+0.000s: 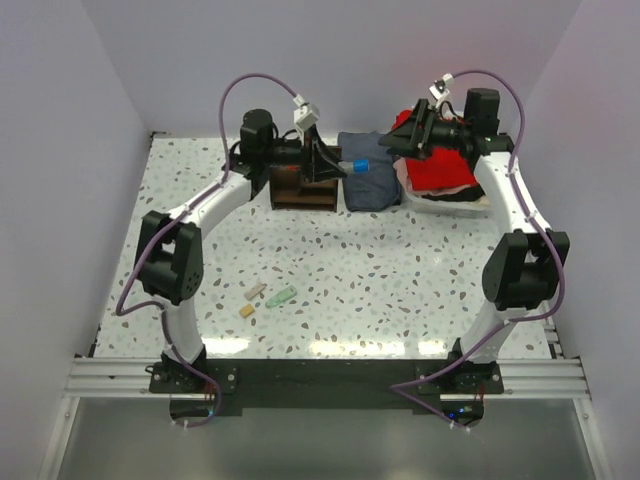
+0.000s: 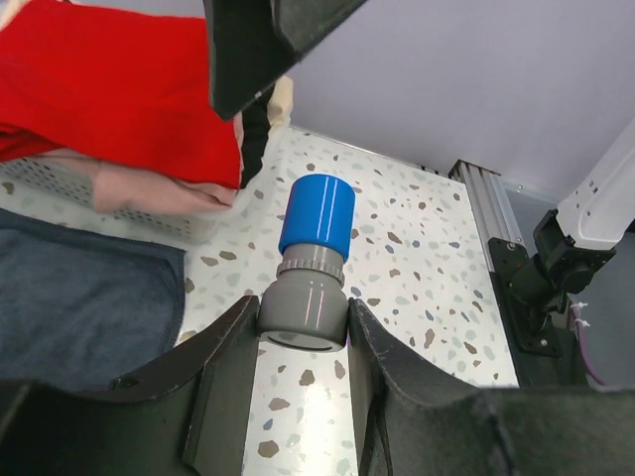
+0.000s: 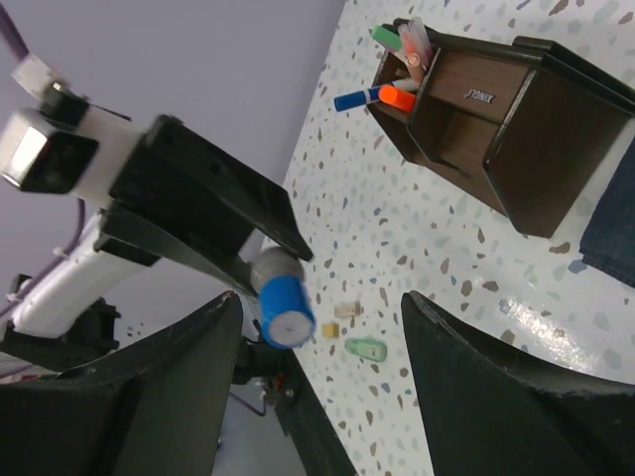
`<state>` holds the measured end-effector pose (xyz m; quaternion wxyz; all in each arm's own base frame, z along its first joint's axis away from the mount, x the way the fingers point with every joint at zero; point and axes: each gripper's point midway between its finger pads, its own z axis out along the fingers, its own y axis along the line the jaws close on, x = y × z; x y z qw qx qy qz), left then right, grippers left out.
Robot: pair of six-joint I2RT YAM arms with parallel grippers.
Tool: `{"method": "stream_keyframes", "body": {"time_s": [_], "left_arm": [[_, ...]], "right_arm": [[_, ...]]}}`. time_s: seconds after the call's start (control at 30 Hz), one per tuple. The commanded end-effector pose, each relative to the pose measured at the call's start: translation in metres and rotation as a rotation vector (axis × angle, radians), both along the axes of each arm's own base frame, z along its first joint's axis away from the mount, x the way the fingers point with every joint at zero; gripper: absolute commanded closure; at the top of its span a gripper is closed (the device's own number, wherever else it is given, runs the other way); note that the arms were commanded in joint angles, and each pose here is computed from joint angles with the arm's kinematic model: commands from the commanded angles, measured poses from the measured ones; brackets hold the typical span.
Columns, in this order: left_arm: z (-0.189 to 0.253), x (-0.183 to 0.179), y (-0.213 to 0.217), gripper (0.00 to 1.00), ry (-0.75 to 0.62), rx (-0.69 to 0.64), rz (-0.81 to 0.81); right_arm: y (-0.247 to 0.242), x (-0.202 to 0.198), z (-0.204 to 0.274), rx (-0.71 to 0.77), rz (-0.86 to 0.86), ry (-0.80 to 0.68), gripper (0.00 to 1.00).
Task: Sort the stationery into containers
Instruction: Place the stationery in the storage box.
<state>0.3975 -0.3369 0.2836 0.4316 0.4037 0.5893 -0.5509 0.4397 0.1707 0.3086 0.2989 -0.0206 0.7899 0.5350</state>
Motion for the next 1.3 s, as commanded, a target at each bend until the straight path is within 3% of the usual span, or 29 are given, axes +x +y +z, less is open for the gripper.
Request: {"method": "stream_keyframes", "body": {"time_s": [0.0,0.2,0.77,1.0,1.27], "left_arm": [[0.008,0.001,-0.023,1.00,-0.095,0.018,-0.006],[0.005,-0.012,-0.049,1.00,-0.105,0.028,-0.051],[0.003,-0.001,-0.050,1.00,-0.098,0.006,-0.046],[0.010,-0.002,-0.052,1.00,-0.105,-0.013,-0.057],[0.013,-0.009,-0.048,1.00,-0.105,-0.008,-0.067]], "right_arm": [[0.002,-0.004,0.018,0.075,-0.017,0.046,0.32],[0.005,-0.024,0.003,0.087,0.030,0.107,0.34],[0.006,-0.067,0.015,0.093,0.116,0.072,0.42],[0.006,-0.070,0.002,0.076,0.104,0.102,0.42],[-0.017,-0.047,0.004,0.058,0.023,0.048,0.38]]}}
